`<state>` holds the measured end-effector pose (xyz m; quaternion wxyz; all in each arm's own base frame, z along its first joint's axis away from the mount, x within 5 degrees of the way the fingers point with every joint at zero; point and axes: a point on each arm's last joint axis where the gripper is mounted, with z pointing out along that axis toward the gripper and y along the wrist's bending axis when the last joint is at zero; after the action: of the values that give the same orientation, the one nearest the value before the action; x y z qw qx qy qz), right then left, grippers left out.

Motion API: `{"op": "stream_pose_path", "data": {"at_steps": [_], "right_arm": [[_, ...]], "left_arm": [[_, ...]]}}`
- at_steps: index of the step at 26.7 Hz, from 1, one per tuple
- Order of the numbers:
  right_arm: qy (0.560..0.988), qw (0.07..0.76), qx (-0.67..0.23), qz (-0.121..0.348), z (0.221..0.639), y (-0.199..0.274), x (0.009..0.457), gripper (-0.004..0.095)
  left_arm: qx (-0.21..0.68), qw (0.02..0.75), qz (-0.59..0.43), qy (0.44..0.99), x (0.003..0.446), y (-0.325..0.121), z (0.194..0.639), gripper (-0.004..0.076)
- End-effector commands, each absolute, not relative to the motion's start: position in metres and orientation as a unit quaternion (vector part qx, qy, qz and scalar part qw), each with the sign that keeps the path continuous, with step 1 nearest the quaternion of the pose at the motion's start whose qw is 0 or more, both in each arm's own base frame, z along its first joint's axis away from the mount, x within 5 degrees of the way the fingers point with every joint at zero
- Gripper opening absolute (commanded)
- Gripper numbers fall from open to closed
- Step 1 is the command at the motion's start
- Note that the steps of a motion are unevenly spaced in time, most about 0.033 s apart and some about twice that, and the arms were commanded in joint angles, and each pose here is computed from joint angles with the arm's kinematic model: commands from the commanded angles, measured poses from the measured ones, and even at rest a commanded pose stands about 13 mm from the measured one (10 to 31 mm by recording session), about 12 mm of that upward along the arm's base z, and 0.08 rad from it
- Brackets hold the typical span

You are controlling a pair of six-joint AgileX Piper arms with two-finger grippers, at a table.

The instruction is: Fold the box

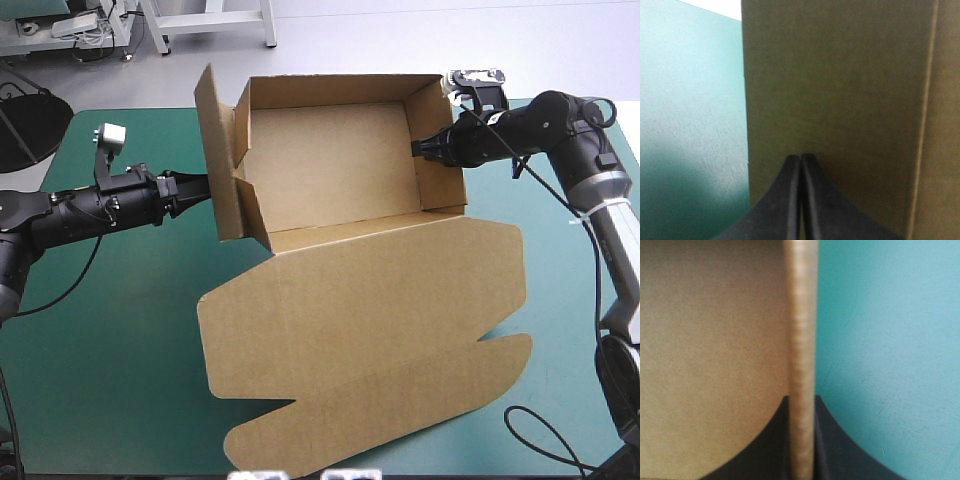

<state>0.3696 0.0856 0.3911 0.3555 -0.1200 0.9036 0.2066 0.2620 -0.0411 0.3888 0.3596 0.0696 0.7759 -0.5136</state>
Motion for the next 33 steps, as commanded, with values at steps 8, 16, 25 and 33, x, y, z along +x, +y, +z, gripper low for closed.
{"op": "stream_pose_path", "data": {"at_steps": [8, 16, 25, 33], "right_arm": [[0.867, 0.422, -0.123, 0.235, 0.408, 0.135, 0.368, -0.0014], [0.871, 0.415, -0.127, 0.229, 0.400, 0.145, 0.371, -0.0014], [0.883, 0.406, -0.125, 0.202, 0.388, 0.142, 0.378, -0.0014], [0.880, 0.411, -0.146, 0.189, 0.386, 0.160, 0.374, -0.0014]], "left_arm": [[0.104, 0.363, -0.533, 0.757, 0.250, -0.051, 0.406, -0.0008], [0.105, 0.362, -0.499, 0.780, 0.253, -0.048, 0.398, 0.0020], [0.111, 0.356, -0.501, 0.781, 0.252, -0.049, 0.398, 0.0382], [0.089, 0.384, -0.434, 0.810, 0.261, -0.041, 0.390, 0.0488]]}}
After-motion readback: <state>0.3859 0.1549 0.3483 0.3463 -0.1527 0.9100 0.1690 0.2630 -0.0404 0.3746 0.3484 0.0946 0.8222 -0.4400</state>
